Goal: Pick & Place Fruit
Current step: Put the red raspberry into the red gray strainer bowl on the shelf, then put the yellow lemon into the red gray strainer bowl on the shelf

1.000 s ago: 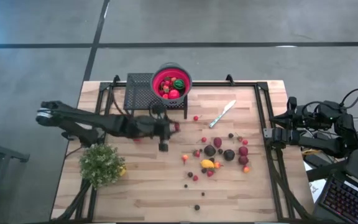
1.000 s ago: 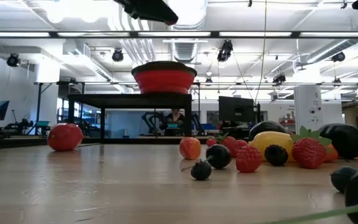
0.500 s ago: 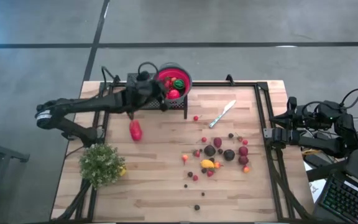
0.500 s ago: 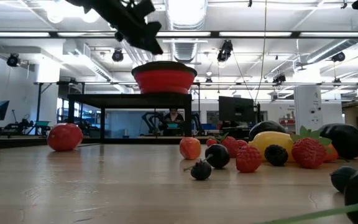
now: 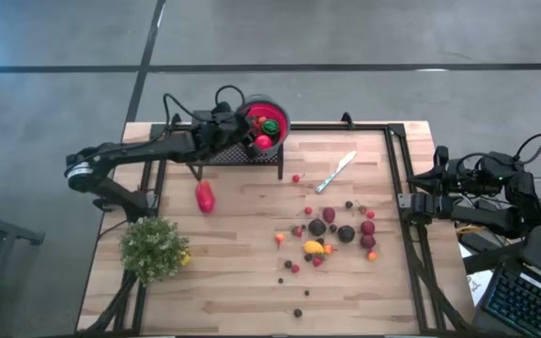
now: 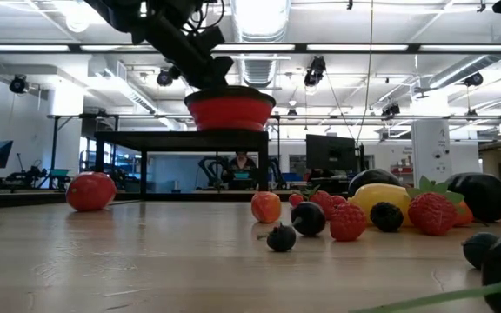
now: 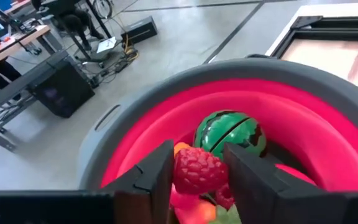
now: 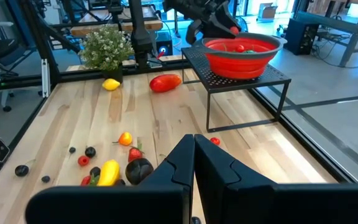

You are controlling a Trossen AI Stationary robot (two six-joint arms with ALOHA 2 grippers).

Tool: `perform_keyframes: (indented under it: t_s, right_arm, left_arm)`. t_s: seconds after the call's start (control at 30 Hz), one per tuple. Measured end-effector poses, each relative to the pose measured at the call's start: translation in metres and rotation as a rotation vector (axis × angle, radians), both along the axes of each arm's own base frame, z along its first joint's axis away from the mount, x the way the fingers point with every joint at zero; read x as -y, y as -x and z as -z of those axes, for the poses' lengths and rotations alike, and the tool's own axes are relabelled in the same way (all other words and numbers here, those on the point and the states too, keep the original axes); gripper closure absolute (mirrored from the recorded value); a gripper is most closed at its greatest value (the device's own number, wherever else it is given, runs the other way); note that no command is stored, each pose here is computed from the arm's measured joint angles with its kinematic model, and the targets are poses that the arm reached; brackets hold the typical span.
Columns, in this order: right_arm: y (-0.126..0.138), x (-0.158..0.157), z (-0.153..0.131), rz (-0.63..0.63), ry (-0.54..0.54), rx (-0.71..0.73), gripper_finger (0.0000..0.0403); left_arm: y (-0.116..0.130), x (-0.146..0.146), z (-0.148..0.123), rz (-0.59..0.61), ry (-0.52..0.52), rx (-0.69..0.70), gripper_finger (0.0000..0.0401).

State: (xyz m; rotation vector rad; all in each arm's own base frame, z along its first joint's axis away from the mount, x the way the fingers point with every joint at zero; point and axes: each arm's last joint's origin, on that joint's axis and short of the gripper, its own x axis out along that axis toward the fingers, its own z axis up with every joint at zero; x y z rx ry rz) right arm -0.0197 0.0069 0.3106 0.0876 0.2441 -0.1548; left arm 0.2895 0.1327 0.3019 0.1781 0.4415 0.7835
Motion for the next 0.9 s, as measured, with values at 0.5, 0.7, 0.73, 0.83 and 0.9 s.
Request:
perform_keyframes:
  t_s: [0.5,0.7,0.73,0.83,0.9]
  right_arm:
    - [0.0,0.0,0.0,0.0,0.0,0.0,0.0394]
    - [0.0,0.0,0.0,0.001,-0.001,0.0,0.0394]
    - [0.0,0.0,0.0,0.0,-0.002,0.0,0.0394]
    - [0.0,0.0,0.0,0.0,0.0,0.0,0.0394]
    - [0.0,0.0,0.0,0.001,-0.002,0.0,0.0394]
  left_arm:
    - [-0.007,0.008,-0.02,0.079,-0.08,-0.013,0.014]
    - [-0.016,0.03,-0.049,0.154,-0.111,0.061,0.0147]
    - [-0.018,0.037,-0.054,0.175,-0.113,0.065,0.0148]
    - [-0.021,0.06,-0.062,0.214,-0.109,0.07,0.0154]
    - [-0.023,0.079,-0.063,0.189,-0.112,0.062,0.016]
